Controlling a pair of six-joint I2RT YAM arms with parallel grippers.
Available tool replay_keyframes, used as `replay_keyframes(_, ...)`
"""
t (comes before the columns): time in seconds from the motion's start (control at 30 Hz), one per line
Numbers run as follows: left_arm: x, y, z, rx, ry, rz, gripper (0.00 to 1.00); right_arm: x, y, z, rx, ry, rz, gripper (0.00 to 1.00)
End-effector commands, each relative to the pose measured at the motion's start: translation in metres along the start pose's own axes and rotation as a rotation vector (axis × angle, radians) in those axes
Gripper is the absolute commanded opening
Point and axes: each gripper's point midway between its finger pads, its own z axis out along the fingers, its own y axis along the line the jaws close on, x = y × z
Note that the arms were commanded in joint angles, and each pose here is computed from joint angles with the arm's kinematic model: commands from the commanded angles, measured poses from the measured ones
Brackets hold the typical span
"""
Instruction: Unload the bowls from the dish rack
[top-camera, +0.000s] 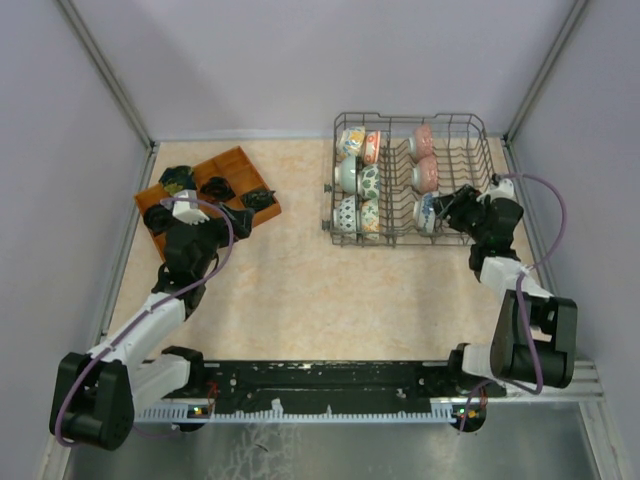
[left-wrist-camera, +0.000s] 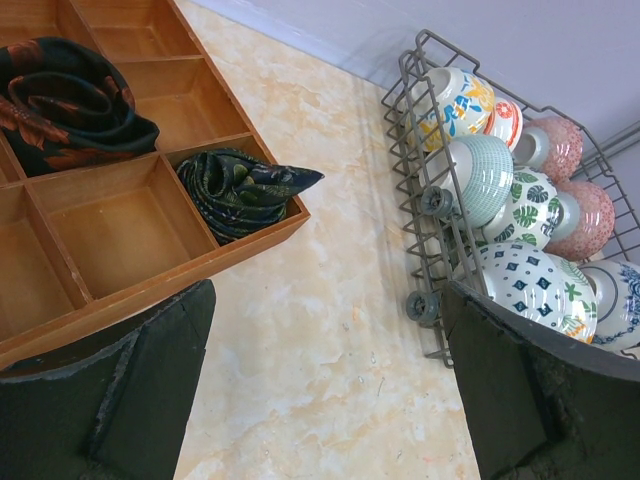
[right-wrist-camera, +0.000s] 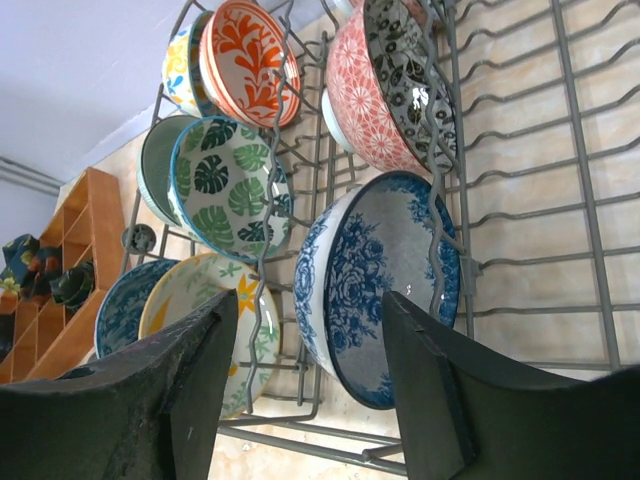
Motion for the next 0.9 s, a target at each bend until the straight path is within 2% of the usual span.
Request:
replay_keyframes(0.0, -0.007, -0.010, 0.002, 0.035, -0.017, 0.000, 0.99, -0.008, 0.007, 0.007, -0.078, -0.019, 0.011, 0.58)
replay_keyframes(0.17, -0.007, -0.010, 0.002, 0.035, -0.017, -0.004, 0.99, -0.002, 0.005, 0.015, -0.102, 0.006, 0.038, 0.50)
replay_keyframes(0.43, -0.004, -0.010, 0.005, 0.038, -0.012, -0.010, 0.99, 0.003, 0.002, 0.025, -0.145, 0.019, 0.071, 0.44)
replay_keyframes(0.6, -0.001, -0.008, 0.008, 0.033, -0.004, -0.010, 0.99, 0.003, 0.004, 0.029, -0.214, 0.020, 0.113, 0.36)
replay_keyframes(0.87, 0.001, -0.007, 0.010, 0.032, 0.000, -0.011, 0.99, 0.006, 0.000, 0.032, -0.236, 0.031, 0.103, 0.34)
